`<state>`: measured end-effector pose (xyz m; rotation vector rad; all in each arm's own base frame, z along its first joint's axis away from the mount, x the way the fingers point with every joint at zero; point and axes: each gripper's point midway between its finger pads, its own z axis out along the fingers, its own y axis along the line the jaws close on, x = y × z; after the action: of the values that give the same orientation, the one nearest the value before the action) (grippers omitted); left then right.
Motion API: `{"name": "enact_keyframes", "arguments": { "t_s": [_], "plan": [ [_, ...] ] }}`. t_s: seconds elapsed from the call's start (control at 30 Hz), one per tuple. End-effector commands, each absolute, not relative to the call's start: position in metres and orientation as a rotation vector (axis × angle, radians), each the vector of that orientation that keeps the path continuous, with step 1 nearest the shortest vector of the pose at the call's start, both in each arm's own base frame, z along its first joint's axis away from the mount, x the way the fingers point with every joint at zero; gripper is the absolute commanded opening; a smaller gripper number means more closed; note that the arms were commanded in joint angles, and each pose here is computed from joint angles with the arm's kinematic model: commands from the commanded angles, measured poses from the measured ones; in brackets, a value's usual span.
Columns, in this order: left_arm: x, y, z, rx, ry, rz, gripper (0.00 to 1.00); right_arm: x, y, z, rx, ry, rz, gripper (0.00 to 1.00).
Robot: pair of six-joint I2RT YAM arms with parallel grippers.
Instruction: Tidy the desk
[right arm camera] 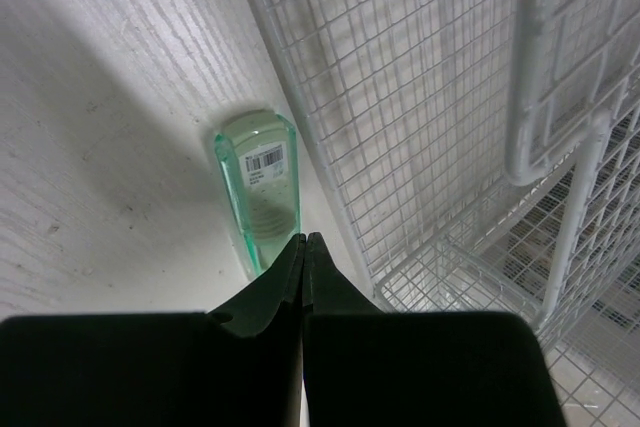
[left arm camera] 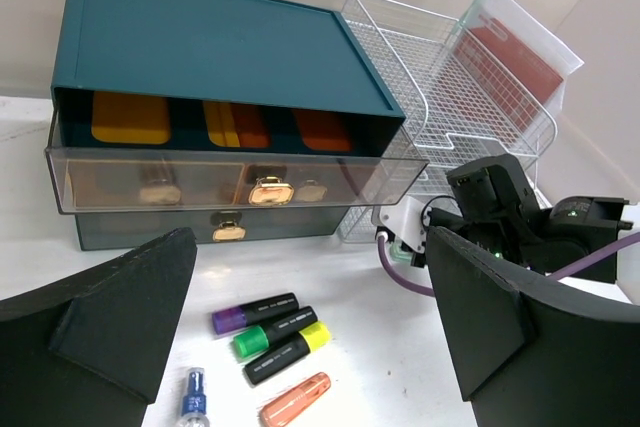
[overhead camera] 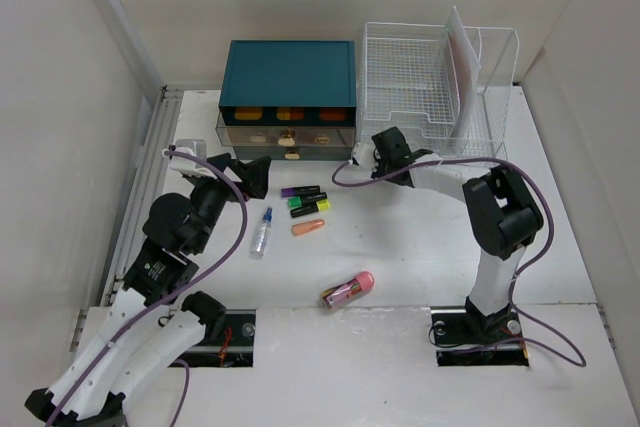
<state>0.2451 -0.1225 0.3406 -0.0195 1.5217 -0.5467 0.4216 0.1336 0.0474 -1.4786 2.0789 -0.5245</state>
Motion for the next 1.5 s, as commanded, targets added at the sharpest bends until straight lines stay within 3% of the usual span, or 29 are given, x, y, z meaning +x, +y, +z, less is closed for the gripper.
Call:
{"name": "enact_keyframes", "arguments": {
  "t_s": [0.0, 1.47],
  "plan": [
    [0.243, -0.12, 0.355, -0.026, 1.464, -0.555, 0.99, 0.426, 0.147, 0.055, -1.474, 2.06, -0.507, 0.0],
    [0.243, -0.12, 0.355, -0.026, 1.464, -0.555, 0.99, 0.415, 0.154, 0.047, -1.63, 2.048, -0.426, 0.0]
  ]
}}
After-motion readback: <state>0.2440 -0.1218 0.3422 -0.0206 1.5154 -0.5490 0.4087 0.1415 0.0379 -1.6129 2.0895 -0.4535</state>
